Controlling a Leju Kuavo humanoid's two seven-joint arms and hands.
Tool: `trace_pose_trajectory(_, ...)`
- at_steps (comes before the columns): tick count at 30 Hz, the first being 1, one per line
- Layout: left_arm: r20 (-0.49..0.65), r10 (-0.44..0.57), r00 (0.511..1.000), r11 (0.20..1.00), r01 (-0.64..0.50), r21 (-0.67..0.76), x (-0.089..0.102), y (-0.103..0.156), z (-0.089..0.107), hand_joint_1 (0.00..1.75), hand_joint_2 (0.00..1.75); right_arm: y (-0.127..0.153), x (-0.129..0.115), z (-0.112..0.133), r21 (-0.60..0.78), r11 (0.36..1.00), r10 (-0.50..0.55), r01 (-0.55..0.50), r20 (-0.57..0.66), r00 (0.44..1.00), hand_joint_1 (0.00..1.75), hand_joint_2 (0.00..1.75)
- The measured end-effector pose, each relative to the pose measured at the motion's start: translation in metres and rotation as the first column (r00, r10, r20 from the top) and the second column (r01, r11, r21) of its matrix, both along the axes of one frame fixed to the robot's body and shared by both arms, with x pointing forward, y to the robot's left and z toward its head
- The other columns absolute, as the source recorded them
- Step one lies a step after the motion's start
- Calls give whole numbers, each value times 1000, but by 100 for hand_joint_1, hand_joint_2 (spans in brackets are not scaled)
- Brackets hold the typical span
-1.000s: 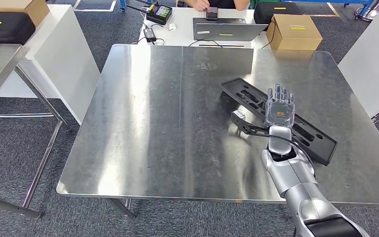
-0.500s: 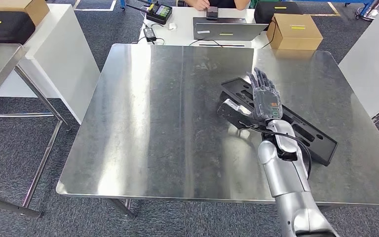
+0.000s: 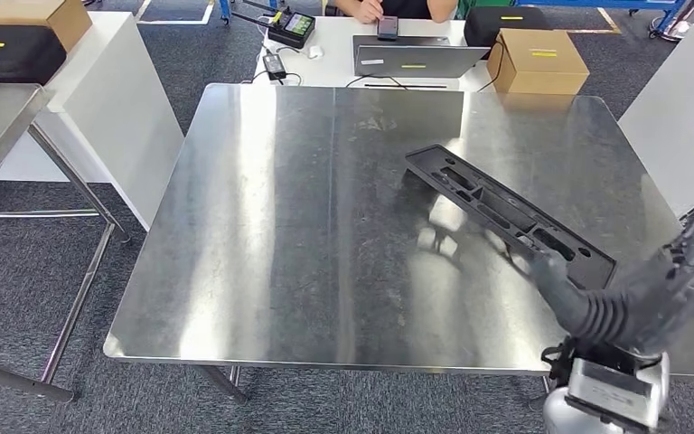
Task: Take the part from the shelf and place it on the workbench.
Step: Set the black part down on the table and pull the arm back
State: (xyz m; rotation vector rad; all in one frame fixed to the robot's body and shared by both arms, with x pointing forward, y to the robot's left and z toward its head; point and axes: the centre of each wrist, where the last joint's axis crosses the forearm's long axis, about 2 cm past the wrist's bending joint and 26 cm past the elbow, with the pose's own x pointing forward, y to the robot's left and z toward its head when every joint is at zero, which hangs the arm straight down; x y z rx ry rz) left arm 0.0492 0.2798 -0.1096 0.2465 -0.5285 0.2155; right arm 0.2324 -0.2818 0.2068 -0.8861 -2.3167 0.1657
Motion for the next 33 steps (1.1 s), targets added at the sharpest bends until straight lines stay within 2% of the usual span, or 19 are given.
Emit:
trace_pose_trajectory(6,-4,43,999,999,-42,6,0,5,0,0,0,-5,-22,-4,66,997,-36,35,14,999,0,0)
trace_pose_trajectory(18,-28,70,997,997,-69,28,-1,11,0,0,0,-14,-34,-11,115,990,-75,76,-16,997,0,0)
trace_pose_trajectory(22,-24,58,998,998,-58,5,-2,11,0,0,0,-29,-24,-18,129,983,-117,130,-104,988,0,0)
trace_pose_trajectory(27,-22,37,999,999,-37,13,-2,17,0,0,0,-64,0,-29,134,969,-171,206,-236,957,0,0)
trace_pose_trajectory(33,-20,36,999,999,-35,28,-2,23,1,0,0,-93,14,-36,115,957,-225,266,-286,931,0,0)
